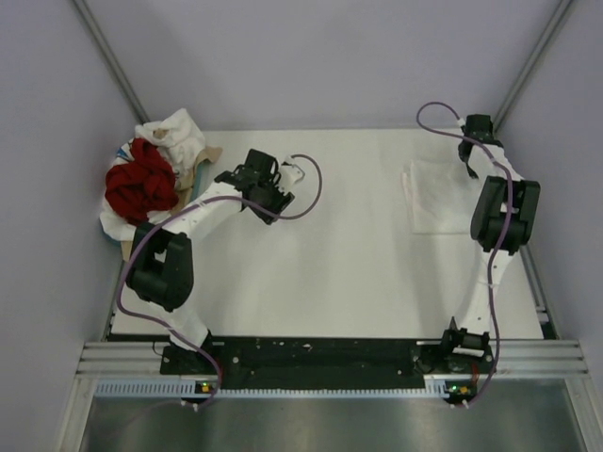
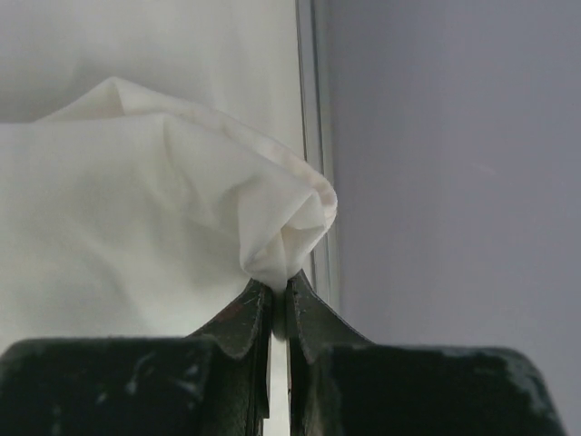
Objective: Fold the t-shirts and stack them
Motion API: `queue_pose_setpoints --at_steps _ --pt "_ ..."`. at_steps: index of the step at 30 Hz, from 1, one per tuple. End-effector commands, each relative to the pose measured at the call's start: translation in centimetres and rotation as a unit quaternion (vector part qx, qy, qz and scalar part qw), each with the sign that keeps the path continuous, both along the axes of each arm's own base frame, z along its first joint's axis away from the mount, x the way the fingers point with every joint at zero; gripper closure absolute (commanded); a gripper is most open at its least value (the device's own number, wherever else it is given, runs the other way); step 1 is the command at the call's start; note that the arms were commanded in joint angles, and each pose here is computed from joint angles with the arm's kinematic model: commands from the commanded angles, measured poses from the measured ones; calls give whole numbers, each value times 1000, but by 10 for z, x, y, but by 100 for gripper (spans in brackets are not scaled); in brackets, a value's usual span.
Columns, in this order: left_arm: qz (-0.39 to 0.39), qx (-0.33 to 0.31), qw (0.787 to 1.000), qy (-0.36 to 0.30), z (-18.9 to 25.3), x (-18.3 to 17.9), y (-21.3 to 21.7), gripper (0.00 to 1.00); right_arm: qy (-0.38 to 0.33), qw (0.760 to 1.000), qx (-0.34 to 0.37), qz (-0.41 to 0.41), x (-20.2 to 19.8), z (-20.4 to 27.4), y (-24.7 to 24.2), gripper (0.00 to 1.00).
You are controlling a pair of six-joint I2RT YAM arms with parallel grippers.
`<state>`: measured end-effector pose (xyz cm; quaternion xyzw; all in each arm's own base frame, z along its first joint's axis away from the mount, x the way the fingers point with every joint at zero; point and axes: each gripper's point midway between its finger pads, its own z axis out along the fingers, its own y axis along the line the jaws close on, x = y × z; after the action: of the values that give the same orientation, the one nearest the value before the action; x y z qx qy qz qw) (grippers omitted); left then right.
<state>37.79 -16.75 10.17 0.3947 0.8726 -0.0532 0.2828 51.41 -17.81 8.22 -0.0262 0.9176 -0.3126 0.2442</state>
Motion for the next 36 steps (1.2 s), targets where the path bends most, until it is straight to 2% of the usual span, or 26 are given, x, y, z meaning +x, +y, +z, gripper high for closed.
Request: queue_pose_setpoints --at_steps 1,2,4,5,6,9,12,16,18,20,23,26,31,34,36 --pt "6 -5 999 -43 27 13 7 46 -20 999 -45 -22 13 22 -29 99" --pt "8 -5 999 -43 27 13 8 46 -24 998 -48 -29 13 23 -32 88" --pt "5 -3 999 -42 27 13 9 46 -38 997 -57 -44 15 33 -40 55" --pt "5 -3 999 -42 26 13 10 46 -48 996 -63 -52 17 43 -43 45" --pt "3 -1 999 -41 26 13 9 46 -61 994 -68 -58 19 54 -44 39" --pt "2 2 999 -39 24 13 11 47 -116 988 -73 -65 23 103 -36 34" --pt "4 1 999 -44 27 14 12 47 -170 983 -48 -43 23 145 -6 34" --pt "13 0 998 -54 33 14 19 46 -217 973 69 42 16 160 69 34" --pt "17 0 998 -59 36 13 23 45 -245 957 137 76 4 167 107 32" --pt "22 -2 998 -64 37 9 28 45 -275 933 199 117 -10 172 142 1" --pt "35 -6 997 -69 40 -2 37 45 -320 884 269 210 -34 177 205 1" --pt "47 -21 995 -90 46 -12 46 44 -338 850 298 272 -63 171 245 1" --pt "81 -61 984 -146 51 -21 64 39 -361 794 376 312 -113 151 281 1" --pt "94 -84 978 -169 50 -25 74 39 -355 787 375 339 -139 130 284 1" --pt "88 -86 978 -171 46 -31 77 38 -359 796 351 338 -152 117 275 1"
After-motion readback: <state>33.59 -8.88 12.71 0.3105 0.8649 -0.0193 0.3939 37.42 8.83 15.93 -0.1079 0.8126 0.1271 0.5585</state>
